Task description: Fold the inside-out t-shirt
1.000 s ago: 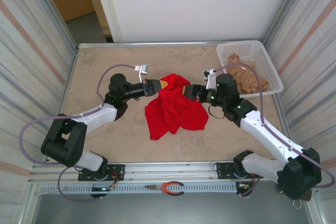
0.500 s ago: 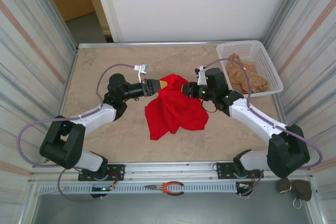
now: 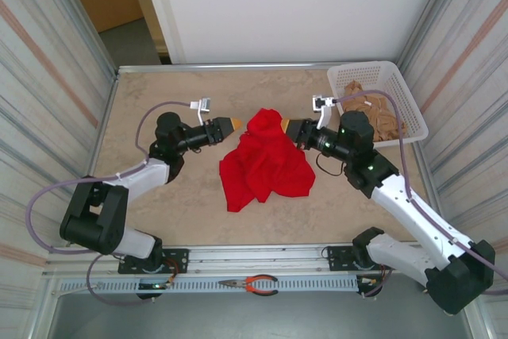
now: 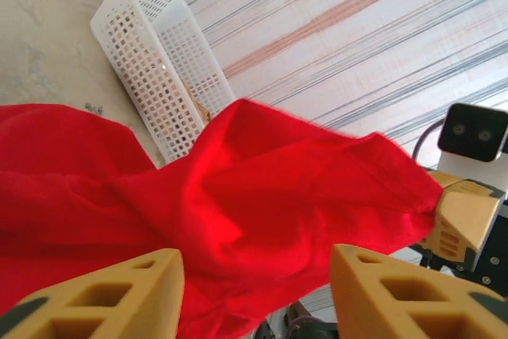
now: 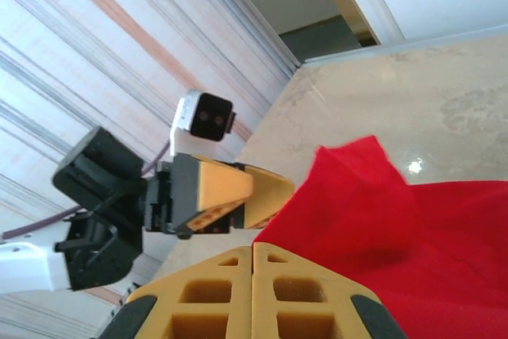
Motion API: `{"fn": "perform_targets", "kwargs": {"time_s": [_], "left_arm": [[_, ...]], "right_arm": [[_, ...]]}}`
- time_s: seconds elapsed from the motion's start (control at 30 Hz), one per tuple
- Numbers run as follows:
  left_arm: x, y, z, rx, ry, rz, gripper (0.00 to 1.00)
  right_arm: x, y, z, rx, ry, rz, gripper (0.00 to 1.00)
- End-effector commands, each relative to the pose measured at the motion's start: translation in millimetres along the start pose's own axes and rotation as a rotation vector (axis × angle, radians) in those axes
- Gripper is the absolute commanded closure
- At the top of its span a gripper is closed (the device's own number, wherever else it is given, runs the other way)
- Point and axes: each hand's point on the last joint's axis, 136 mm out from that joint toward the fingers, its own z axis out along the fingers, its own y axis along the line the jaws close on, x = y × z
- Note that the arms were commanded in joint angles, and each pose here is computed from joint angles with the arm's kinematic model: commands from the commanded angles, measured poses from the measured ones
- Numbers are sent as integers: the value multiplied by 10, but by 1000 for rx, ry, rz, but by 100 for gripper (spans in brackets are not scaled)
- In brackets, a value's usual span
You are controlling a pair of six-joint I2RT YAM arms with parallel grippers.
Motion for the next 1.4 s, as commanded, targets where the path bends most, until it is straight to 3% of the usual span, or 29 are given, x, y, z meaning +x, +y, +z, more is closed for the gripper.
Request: {"fn": "perform_targets", "kwargs": {"time_s": [0.0,0.17,0.5,0.73,1.2,1.37], "left_arm": [[8,-92,-104,-28,-21,61,43],[170,-106,-126,-168,12,138,41],[397,78,216,-443,174,294,46],[394,163,515,-446,231,322,52],[376,195,870,-429,265,340,54],[294,313,972,-469,263,356,67]], "right_arm": [[219,-157,57,20,45,15,100],[299,-185,68,17,58,25,100],[425,-104,54,3,77,20,100],[397,-23,15,-8,68,13,100],[373,50,9,-19,68,5,100],[358,56,-41,-9,63,0,100]]}}
